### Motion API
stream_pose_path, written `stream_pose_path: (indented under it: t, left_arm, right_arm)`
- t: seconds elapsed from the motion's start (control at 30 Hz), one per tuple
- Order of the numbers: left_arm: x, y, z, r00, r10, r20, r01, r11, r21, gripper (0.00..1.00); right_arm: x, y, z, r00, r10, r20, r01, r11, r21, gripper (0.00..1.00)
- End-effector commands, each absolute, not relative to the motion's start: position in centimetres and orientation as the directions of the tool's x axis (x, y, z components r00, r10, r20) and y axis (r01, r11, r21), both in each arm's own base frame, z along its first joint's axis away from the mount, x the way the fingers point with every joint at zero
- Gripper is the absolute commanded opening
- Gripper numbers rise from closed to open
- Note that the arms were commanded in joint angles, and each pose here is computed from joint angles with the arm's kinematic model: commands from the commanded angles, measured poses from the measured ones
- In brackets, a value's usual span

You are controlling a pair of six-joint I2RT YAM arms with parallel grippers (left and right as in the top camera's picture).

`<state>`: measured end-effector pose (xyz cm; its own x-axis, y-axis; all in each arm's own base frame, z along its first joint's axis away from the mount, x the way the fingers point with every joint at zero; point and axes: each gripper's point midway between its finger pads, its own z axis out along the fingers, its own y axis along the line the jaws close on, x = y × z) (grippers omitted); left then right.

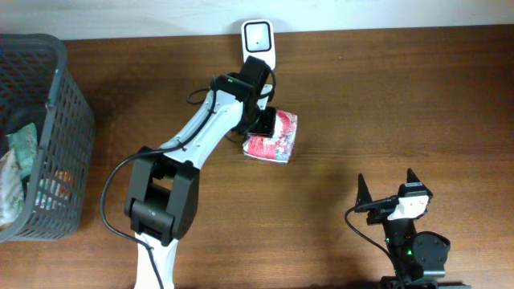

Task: Scan the item barcode
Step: 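Carry the purple-red pack to the table center and release it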

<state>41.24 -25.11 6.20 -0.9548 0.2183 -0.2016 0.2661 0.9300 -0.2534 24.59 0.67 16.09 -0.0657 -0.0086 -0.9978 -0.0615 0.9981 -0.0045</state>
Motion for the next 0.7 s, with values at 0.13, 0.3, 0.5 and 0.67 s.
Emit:
stream_pose_path:
  t: [0.13,0.3,0.5,0.67]
  left_arm:
    - [44.5,-22.7,13.9,-0.938,0.182,-0.294,0.26,0.932,-0.254,0.59]
    - [45.2,-18.1,19.7,-0.925,0.191,-0.327,0.269,0.939,-0.213,0.63]
    - [43.9,-14.9,17.0,-0.96,0.19,-0.204,0.211,0.974,-0.087,0.73]
    - [41.6,-17.1,12.7,-0.964,0.261,-0.052,0.266,0.941,-0.209,0.74]
  right_arm:
    - [24.6,0.6,15.7,-0.07,-0.015,-0.997,-0.058,0.998,-0.011,0.99]
    - [24.6,0.6,15.7,-0.07,-0.015,-0.997,-0.058,0.998,-0.011,0.98]
    - [24.6,0.6,15.7,-0.07,-0.015,-0.997,-0.058,0.998,-0.011,0.99]
    - [24.6,0.6,15.7,-0.07,-0.015,-0.997,-0.058,0.998,-0.011,0.99]
